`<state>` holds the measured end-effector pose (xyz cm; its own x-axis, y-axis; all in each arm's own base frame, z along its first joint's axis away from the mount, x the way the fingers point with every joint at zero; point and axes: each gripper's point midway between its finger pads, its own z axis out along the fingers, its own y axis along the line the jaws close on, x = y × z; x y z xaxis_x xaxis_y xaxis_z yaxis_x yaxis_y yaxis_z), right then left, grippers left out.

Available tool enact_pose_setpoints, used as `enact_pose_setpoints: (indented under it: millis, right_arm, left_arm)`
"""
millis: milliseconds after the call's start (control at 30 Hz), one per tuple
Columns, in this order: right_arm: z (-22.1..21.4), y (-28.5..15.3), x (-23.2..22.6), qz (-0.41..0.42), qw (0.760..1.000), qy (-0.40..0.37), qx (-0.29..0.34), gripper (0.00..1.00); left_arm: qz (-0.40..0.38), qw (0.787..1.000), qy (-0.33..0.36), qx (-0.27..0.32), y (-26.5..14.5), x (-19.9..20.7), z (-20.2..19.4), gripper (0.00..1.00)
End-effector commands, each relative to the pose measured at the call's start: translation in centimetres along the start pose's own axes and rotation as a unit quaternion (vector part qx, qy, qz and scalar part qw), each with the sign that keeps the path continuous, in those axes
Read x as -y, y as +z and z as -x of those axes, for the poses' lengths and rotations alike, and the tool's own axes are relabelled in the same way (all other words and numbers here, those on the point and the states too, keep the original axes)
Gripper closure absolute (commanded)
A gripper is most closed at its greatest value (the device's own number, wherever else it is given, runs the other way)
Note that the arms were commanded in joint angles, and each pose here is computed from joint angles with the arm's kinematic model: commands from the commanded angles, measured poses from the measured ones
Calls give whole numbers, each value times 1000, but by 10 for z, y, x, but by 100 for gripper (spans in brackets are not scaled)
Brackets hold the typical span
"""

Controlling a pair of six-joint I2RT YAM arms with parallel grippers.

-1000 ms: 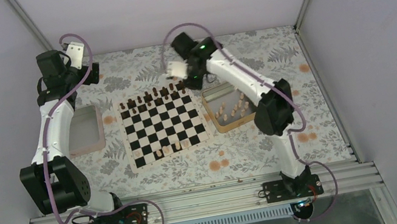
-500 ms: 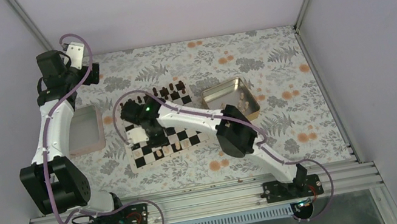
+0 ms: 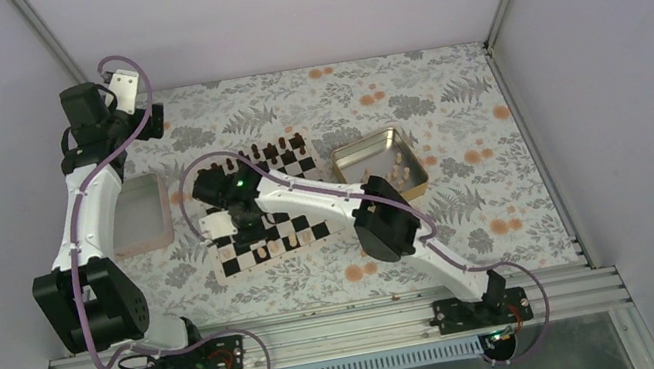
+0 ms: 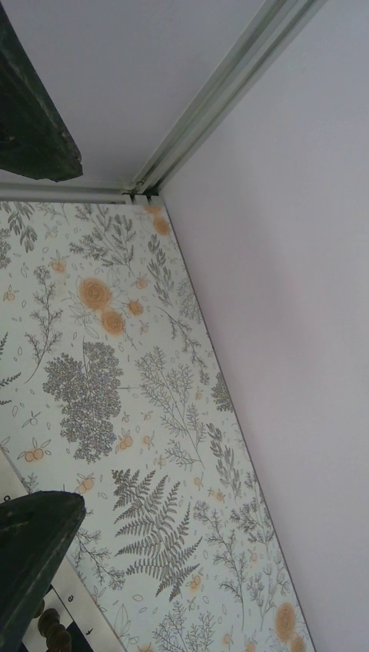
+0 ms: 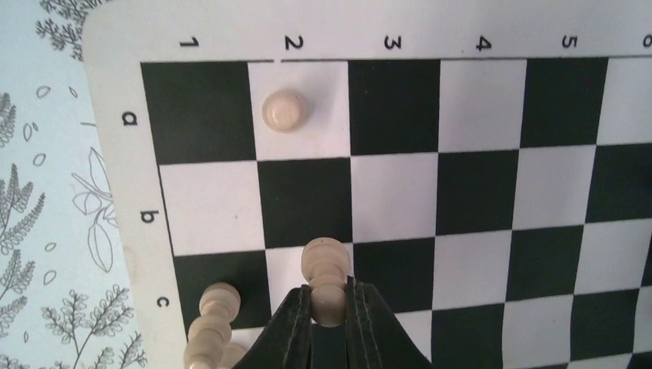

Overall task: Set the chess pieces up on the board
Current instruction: Place the chess piece on the chessboard.

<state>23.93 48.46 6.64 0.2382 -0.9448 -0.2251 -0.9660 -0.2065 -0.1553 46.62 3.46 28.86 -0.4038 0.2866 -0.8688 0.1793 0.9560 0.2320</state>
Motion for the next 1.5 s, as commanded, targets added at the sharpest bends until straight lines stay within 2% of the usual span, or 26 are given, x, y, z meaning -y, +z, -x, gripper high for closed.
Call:
enact_pose_setpoints:
  millis: [0,900,1467]
  right_arm:
    - [17,6,1,3,999,-12,32,90]
    - [16,30,-14,29,999,-28,20,90]
    - [12,36,-11,28,999,-24,17,84]
  left_arm:
    - [8,1000,5,20,-7,-4,14,0]
    - [3,1000,5,22,-7,-2,13,0]
    - [3,1000,5,23,-9,-2,13,0]
